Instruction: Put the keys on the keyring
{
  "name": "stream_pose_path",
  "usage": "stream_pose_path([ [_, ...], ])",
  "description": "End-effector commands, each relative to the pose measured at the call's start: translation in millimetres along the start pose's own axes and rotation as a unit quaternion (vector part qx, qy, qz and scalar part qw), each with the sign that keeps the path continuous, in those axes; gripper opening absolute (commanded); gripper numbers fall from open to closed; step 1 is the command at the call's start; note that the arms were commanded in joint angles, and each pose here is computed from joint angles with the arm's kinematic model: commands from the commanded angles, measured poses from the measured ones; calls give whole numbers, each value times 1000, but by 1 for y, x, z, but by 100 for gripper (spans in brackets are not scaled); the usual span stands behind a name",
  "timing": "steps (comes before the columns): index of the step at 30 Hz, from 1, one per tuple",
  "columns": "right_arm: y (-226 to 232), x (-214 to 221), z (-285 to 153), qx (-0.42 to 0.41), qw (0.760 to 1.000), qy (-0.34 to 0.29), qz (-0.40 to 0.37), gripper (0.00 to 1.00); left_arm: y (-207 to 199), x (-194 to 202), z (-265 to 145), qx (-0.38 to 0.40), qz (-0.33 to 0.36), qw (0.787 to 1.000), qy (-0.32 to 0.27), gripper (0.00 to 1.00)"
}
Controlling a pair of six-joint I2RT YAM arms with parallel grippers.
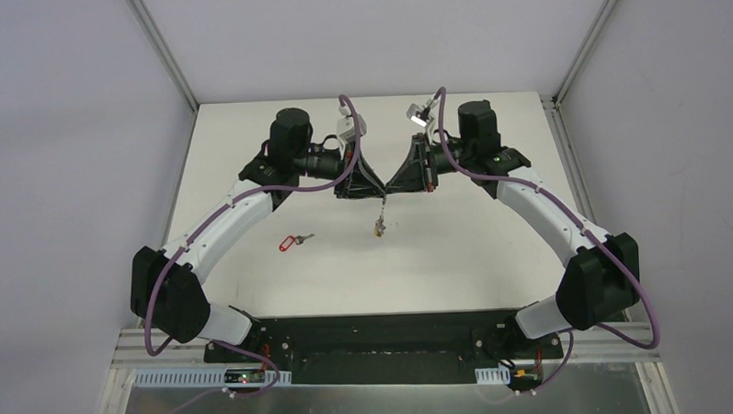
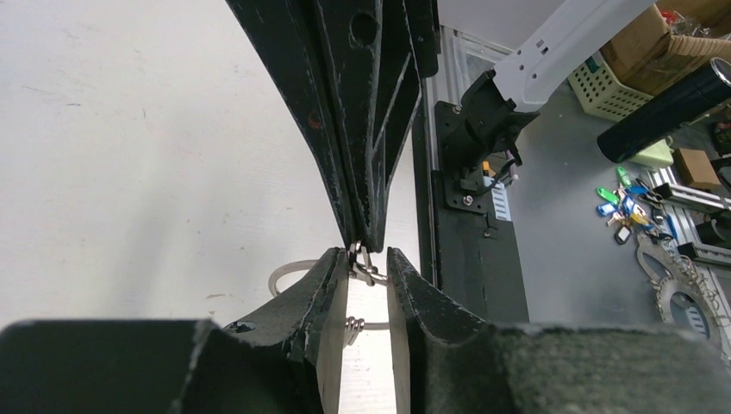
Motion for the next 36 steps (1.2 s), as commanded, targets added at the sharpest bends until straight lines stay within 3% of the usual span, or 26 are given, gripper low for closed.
stream_pose_path([
  [1, 17, -19, -10, -11, 998, -22, -52, 0, -8, 3, -7, 23, -1, 1000, 2, 25],
  [8, 15, -20, -9, -10, 998, -22, -51, 0, -6, 4, -6, 23, -7, 1000, -2, 27],
  [19, 15, -19, -9, -10, 999, -22, -48, 0, -4, -10, -1, 28, -17, 999, -24, 22],
  [36, 12, -18, -9, -8, 999, -21, -45, 0, -2, -5, -1, 29, -23, 999, -21, 5],
])
Point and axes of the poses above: each gripper's point midway between its finger pads, its own z axis out along the fingers, its own y axis along the line the jaws close on, x = y × z, the point moved 6 cm from there along -z, back along the fingers, and after that the axes turned 9 degrees about -z, right-handed, at the moved point
